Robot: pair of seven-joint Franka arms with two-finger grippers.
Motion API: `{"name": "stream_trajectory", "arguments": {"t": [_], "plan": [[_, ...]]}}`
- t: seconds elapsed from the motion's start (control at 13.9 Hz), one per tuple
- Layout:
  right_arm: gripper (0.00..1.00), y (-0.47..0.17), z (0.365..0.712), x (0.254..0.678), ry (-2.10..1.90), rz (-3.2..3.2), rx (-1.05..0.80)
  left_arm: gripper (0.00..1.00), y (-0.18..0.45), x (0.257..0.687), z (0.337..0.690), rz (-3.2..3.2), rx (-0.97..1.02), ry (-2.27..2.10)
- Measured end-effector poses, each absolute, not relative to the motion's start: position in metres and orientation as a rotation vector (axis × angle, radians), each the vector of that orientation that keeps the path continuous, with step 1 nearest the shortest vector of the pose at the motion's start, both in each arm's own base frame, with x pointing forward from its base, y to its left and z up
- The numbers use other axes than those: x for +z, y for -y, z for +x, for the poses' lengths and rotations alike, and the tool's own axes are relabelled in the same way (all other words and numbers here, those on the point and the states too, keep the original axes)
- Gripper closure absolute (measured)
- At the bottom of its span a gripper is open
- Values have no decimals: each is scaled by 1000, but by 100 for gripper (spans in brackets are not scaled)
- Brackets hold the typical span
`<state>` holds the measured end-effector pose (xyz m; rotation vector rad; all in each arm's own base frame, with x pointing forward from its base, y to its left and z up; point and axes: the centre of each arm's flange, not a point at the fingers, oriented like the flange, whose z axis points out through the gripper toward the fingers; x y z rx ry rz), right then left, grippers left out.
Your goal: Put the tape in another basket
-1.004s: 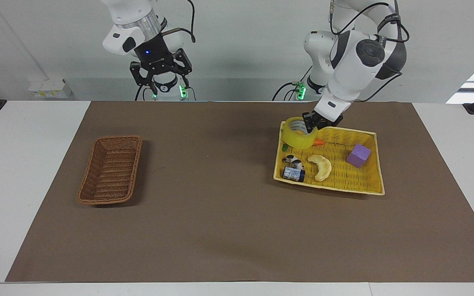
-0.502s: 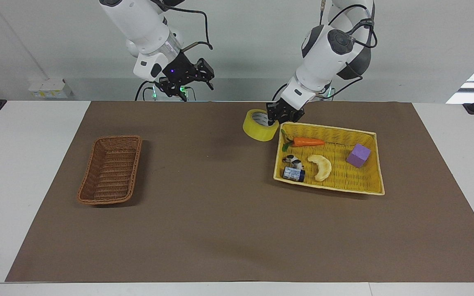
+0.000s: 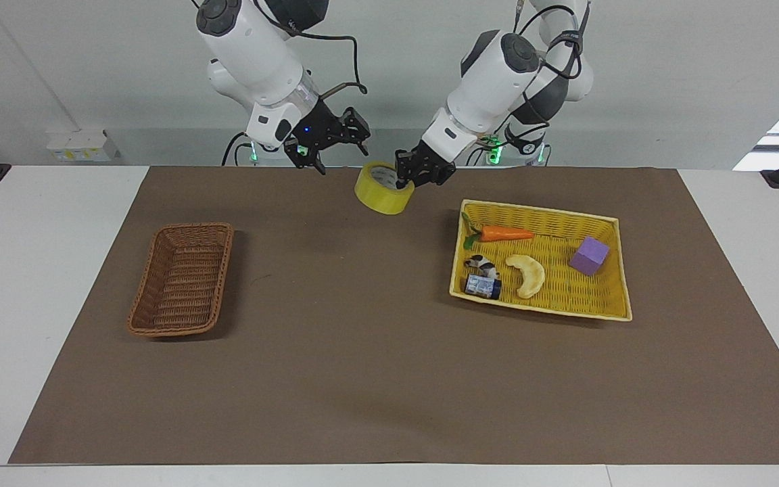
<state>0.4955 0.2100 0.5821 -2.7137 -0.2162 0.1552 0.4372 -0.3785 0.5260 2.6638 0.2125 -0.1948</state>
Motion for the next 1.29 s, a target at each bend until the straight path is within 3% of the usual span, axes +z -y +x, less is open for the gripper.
{"name": "stream_trajectory", "arguments": {"t": [0.57, 1.08, 1.22, 1.29], "plan": [[4, -207, 489, 578, 225, -2714, 162, 74, 392, 556, 423, 2508, -220, -255], [85, -199, 491, 580, 203, -2697, 157, 74, 398, 566, 418, 2441, -228, -300], [100, -196, 492, 581, 195, -2696, 153, 74, 398, 568, 418, 2433, -216, -305], [100, -193, 494, 582, 189, -2695, 148, 66, 398, 570, 419, 2430, -211, -305]]}}
